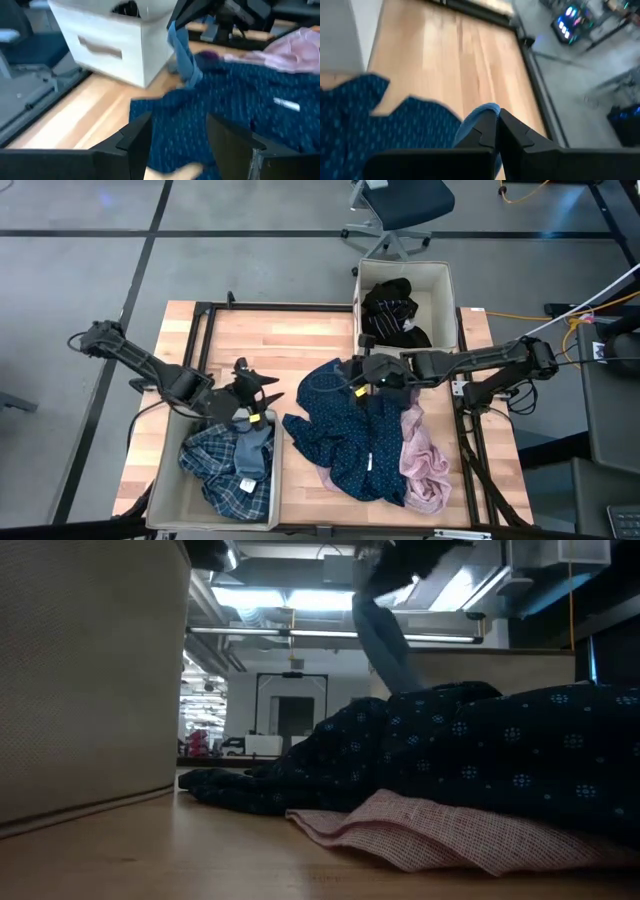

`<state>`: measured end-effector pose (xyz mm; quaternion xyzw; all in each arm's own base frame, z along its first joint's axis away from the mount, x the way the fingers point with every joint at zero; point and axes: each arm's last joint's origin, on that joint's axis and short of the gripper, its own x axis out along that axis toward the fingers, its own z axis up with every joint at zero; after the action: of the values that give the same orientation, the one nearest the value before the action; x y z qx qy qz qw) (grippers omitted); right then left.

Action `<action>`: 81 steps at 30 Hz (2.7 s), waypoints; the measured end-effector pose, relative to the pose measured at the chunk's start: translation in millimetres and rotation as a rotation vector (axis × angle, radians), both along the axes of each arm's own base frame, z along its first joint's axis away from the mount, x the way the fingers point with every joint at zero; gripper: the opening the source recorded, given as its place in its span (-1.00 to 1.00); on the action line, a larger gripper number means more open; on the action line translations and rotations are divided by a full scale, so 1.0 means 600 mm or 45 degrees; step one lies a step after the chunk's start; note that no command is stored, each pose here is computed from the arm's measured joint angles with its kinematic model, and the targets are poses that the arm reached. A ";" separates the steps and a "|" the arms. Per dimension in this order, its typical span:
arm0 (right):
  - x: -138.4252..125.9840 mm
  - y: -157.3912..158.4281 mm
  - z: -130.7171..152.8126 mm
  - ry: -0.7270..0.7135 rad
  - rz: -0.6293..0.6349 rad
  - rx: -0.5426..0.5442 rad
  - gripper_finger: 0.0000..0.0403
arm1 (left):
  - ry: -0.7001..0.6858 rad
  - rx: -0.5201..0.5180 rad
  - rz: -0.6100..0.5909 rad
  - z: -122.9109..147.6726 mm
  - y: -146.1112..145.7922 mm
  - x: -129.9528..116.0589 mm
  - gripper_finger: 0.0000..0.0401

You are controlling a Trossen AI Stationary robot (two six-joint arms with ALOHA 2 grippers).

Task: Sort clothes
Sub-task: Put the blue sock into the bottom laundry organizer

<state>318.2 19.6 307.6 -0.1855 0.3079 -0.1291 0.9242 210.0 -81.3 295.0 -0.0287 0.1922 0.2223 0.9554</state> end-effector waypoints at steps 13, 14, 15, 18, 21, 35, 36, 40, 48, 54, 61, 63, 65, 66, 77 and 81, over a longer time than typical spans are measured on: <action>0.022 0.005 0.049 -0.322 0.158 -0.056 -0.96 | -0.129 0.118 0.046 0.005 0.030 0.067 -0.11; 0.023 0.006 0.051 -0.340 0.177 -0.051 -0.96 | -0.137 0.116 0.033 0.004 0.032 0.072 -0.11; 0.024 0.007 0.053 -0.354 0.198 -0.047 -0.96 | -0.141 0.119 0.016 0.003 0.035 0.078 -0.11; 0.025 0.009 0.056 -0.385 0.245 -0.036 -0.96 | -0.153 0.130 0.001 0.000 0.042 0.092 -0.11; 0.026 0.010 0.059 -0.411 0.278 -0.021 -0.96 | -0.152 0.151 0.016 -0.005 0.050 0.102 -0.11; 0.032 0.016 0.066 -0.496 0.399 0.058 -0.95 | -0.200 0.107 -0.195 -0.031 0.054 0.149 -0.11; 0.033 0.017 0.067 -0.508 0.420 0.071 -0.95 | -0.198 0.108 -0.192 -0.033 0.055 0.151 -0.11; 0.033 0.019 0.068 -0.519 0.452 0.091 -0.95 | -0.185 0.112 -0.179 -0.036 0.060 0.153 -0.18; 0.033 0.019 0.068 -0.537 0.450 0.191 -0.95 | -0.143 0.200 -0.211 -0.036 0.060 0.153 -0.86; 0.033 0.019 0.070 -0.566 0.431 0.249 -0.89 | -0.151 0.219 -0.236 -0.032 0.052 0.150 -0.95; 0.005 0.025 0.092 -0.566 0.443 0.257 -0.38 | -0.176 0.258 -0.302 -0.016 0.033 0.135 -0.97; -0.017 0.029 0.106 -0.559 0.439 0.253 -0.24 | -0.211 0.278 -0.342 0.000 0.023 0.121 -0.99; -0.046 0.033 0.121 -0.530 0.438 0.251 -0.13 | -0.268 0.288 -0.377 0.022 0.014 0.102 -0.99; -0.061 0.035 0.128 -0.525 0.432 0.249 -0.08 | -0.305 0.287 -0.395 0.034 0.009 0.091 -0.98; -0.164 0.041 0.124 -0.207 0.256 0.426 0.04 | -0.588 0.018 -0.670 0.133 -0.010 -0.072 -0.96; -0.173 0.049 0.105 -0.063 0.203 0.499 0.04 | -0.540 -0.252 -0.736 0.133 -0.006 -0.124 -0.98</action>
<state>214.5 49.2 370.8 -0.0227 0.2889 0.0024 0.9571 135.5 -85.1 374.6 -0.1111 0.0106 -0.0871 0.9899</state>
